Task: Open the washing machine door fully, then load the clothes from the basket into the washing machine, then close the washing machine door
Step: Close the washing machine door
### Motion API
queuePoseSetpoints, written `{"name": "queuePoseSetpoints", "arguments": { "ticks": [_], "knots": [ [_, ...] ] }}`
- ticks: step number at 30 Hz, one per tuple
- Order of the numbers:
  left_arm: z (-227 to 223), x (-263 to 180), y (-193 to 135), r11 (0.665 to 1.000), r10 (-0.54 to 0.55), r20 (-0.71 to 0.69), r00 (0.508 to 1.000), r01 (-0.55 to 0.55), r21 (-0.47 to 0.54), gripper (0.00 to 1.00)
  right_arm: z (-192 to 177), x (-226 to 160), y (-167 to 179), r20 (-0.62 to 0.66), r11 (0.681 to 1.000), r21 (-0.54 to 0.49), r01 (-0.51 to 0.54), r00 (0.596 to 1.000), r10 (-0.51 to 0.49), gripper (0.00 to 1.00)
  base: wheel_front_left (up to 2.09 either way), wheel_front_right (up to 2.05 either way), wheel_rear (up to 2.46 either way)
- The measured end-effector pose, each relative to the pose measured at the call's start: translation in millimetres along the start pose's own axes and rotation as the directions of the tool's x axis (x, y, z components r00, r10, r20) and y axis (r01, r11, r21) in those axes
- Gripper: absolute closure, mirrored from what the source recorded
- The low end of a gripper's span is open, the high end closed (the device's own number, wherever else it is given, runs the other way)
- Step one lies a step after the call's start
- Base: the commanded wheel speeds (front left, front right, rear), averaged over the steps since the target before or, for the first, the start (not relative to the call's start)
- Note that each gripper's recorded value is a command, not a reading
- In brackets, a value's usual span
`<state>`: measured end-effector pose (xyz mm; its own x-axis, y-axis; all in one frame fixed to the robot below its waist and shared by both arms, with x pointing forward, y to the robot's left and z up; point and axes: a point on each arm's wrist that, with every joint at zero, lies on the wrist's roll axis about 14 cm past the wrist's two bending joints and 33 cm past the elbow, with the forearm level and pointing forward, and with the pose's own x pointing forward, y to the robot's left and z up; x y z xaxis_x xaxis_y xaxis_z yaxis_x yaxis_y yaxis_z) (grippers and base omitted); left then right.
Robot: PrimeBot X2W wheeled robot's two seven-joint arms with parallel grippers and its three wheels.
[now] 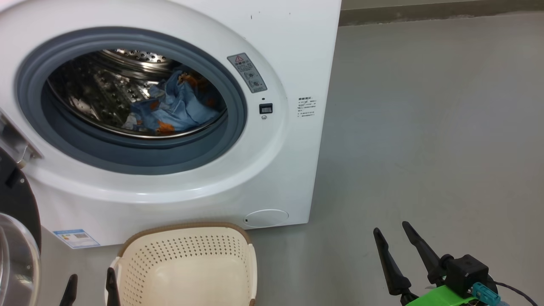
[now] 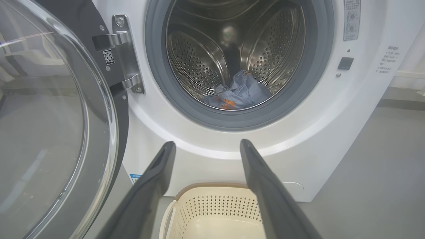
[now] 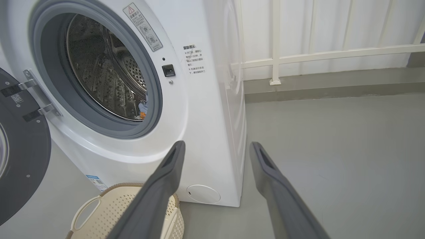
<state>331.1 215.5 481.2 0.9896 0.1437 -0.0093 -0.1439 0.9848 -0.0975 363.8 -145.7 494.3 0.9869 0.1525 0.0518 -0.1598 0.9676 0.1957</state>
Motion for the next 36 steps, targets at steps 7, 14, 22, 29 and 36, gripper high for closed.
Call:
{"name": "queuePoseSetpoints", "arguments": {
  "ticks": [7, 14, 22, 29, 36],
  "knots": [
    [0.8, 0.2, 1.0, 1.000, 0.003, 0.003, 1.000, -0.003, 0.001, 0.00, -0.6, -0.2, 1.1, -0.002, 1.000, 0.002, -0.002, 1.000, 0.002, 0.00, -0.25, 0.25, 0.00],
    [-0.2, 0.9, 1.4, 1.000, 0.004, 0.000, 1.000, -0.004, 0.003, 0.00, -1.9, 0.0, 0.8, -0.005, 1.000, 0.003, 0.000, 1.000, 0.000, 0.00, -1.17, 1.17, 0.00],
    [4.0, 4.4, 1.2, 1.000, 0.005, 0.015, 1.000, -0.005, 0.000, 0.00, -1.7, 0.1, 1.3, -0.005, 1.000, 0.004, -0.001, 1.000, 0.001, 0.00, -2.02, 2.02, 0.00],
    [6.2, 3.8, 3.2, 1.000, 0.011, 0.022, 1.000, -0.011, -0.001, 0.00, -0.9, -0.1, 2.2, -0.002, 1.000, 0.004, -0.004, 1.000, 0.004, 0.00, -1.67, 1.67, 0.00],
    [6.4, 3.8, 2.9, 1.000, 0.010, 0.023, 1.000, -0.010, -0.001, 0.00, -0.9, -0.2, 2.1, -0.002, 1.000, 0.003, -0.003, 1.000, 0.003, 0.00, -0.60, 0.60, 0.00]
  ]
}}
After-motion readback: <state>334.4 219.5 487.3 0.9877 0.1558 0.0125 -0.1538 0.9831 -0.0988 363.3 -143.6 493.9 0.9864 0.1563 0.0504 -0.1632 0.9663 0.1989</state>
